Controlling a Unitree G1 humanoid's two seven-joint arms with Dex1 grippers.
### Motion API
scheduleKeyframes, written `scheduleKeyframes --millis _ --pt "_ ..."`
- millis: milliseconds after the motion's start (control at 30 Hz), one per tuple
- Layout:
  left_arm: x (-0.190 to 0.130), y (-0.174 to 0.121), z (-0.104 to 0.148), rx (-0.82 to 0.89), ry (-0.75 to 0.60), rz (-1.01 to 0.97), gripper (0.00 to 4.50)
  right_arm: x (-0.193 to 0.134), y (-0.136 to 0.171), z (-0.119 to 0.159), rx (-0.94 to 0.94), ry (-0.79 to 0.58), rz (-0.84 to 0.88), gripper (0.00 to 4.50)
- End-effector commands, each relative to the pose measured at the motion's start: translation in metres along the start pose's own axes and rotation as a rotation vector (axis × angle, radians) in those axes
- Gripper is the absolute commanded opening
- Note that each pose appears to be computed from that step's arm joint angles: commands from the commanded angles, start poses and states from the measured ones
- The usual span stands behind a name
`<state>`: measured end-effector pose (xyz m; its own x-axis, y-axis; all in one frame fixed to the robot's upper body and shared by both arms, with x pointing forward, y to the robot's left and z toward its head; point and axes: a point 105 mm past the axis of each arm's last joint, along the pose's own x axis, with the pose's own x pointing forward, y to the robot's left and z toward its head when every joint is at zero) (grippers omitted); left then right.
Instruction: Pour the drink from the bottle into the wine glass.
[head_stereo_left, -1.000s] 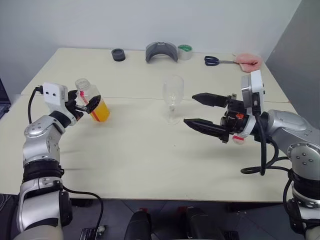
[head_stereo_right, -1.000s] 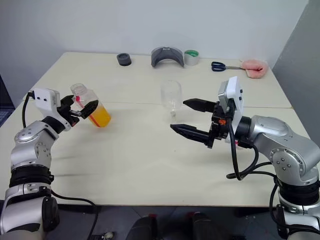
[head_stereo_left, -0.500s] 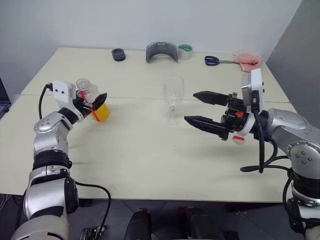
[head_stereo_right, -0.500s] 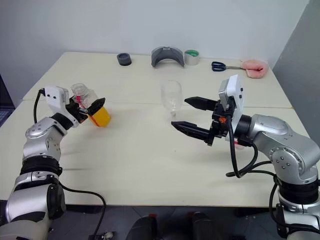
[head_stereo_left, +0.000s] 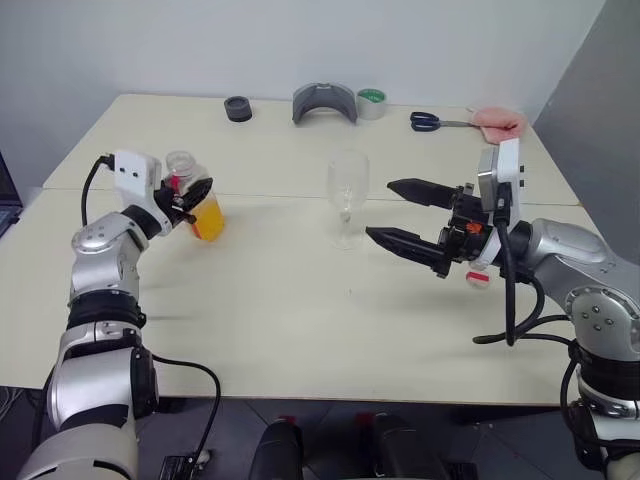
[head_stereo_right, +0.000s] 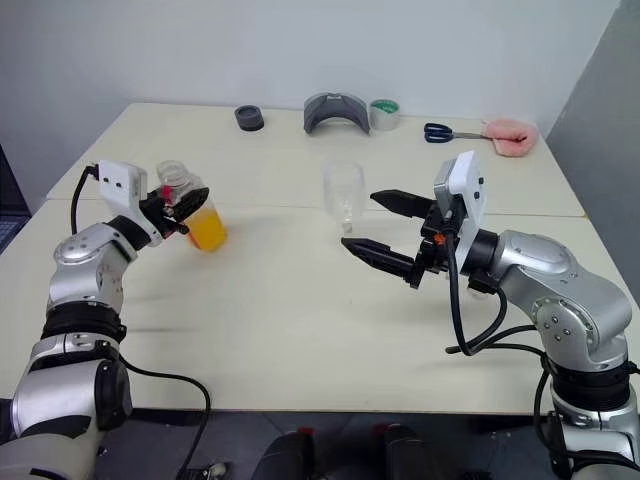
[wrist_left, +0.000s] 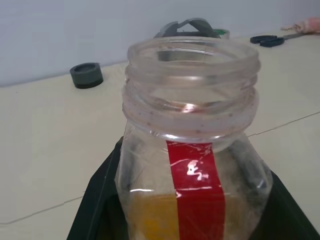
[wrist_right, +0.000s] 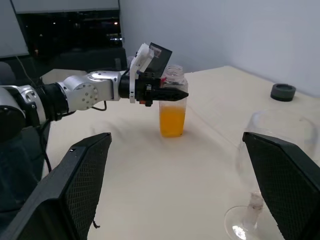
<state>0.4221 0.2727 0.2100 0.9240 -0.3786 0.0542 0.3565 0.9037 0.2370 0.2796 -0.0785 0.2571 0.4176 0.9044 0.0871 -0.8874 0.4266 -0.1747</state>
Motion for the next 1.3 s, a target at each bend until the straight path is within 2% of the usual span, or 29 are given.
scheduleKeyframes --millis 33,167,333,667,1000,1300 --pt "0.018 -0.015 0.051 0.152 -0.089 -0.091 1.81 0.0 -0.001 0.005 -0.088 -0.018 -0.038 4.5" --pt "0.034 -0.037 0.072 0.25 -0.116 -0.196 1.81 -0.002 -0.008 0.001 -0.106 -0.013 -0.095 4.5" --pt "0.049 -0.059 0.083 0.397 -0.123 -0.276 1.81 -0.003 -0.017 0.0 -0.134 -0.013 -0.166 4.5" --pt "0.066 -0.077 0.114 0.499 -0.199 -0.291 1.81 0.002 -0.025 0.006 -0.143 -0.037 -0.219 4.5" --pt "0.079 -0.097 0.118 0.51 -0.221 -0.33 1.81 0.006 -0.03 0.006 -0.149 -0.035 -0.216 4.5" --pt "0.083 -0.116 0.114 0.589 -0.227 -0.396 1.81 0.008 -0.033 0.002 -0.137 -0.037 -0.224 4.5"
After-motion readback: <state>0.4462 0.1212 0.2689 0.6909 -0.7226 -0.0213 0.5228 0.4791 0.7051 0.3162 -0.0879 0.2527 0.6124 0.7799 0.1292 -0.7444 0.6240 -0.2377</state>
